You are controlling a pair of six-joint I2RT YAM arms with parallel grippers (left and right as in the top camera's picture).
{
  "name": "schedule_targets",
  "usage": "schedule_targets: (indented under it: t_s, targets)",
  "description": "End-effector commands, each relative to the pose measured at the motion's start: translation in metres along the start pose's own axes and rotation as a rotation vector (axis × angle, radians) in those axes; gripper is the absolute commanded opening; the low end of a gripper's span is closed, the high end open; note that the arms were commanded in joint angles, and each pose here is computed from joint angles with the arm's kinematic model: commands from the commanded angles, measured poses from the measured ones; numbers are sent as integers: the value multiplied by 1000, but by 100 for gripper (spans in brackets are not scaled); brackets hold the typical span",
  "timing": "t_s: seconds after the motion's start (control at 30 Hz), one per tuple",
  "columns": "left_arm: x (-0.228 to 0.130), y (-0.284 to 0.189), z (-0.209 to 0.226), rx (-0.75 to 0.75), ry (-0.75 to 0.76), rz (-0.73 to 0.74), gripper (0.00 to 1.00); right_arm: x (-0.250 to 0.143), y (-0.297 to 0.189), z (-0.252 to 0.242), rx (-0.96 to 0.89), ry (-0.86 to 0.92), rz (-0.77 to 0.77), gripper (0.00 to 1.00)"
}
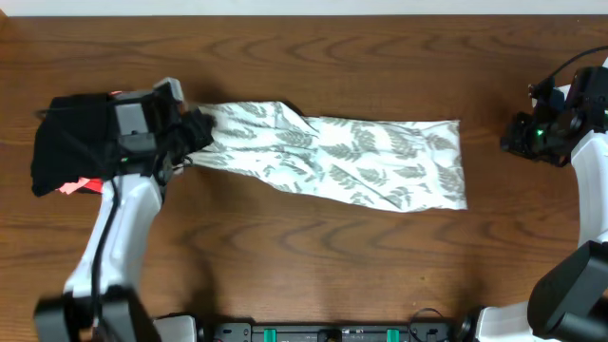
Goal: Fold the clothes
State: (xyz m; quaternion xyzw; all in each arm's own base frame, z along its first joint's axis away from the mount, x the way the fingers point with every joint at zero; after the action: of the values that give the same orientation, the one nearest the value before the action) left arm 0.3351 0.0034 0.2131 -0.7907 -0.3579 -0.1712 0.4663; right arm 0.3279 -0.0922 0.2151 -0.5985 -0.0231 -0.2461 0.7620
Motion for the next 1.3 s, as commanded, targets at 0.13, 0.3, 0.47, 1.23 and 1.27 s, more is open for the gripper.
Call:
schedule_targets:
  t_s: [0.13, 0.3, 0.47, 1.23, 1.27]
  targets:
    - [-4, -16, -29, 27, 75, -44, 6, 1, -3, 2, -3, -20, -6, 1]
    - [-19, -8, -47, 65, 129, -16, 6, -1, -3, 2, -4, -13, 7, 1]
    - [-31, -4, -72, 60, 197, -10, 6, -1, -3, 2, -4, -11, 10, 1]
    - [-71, 65, -207, 45, 427, -69, 6, -7, 0, 11, 5, -5, 44, 1]
    - [-70, 69, -209, 65, 421, -72, 6, -7, 0, 13, 6, -10, 45, 1]
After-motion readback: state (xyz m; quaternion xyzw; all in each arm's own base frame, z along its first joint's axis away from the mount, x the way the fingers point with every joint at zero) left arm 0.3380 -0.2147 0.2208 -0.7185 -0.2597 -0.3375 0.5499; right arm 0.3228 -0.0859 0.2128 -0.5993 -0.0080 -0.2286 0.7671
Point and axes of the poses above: each gripper's point midway between its finger pads, its own y axis out along the fingers, its own z axis along the line the jaws close on, x = y × z, the point moved 9 cm from there along -y, back along the fingers, and after that the axes turned 2 degrees about y, right-handed, at the moved point
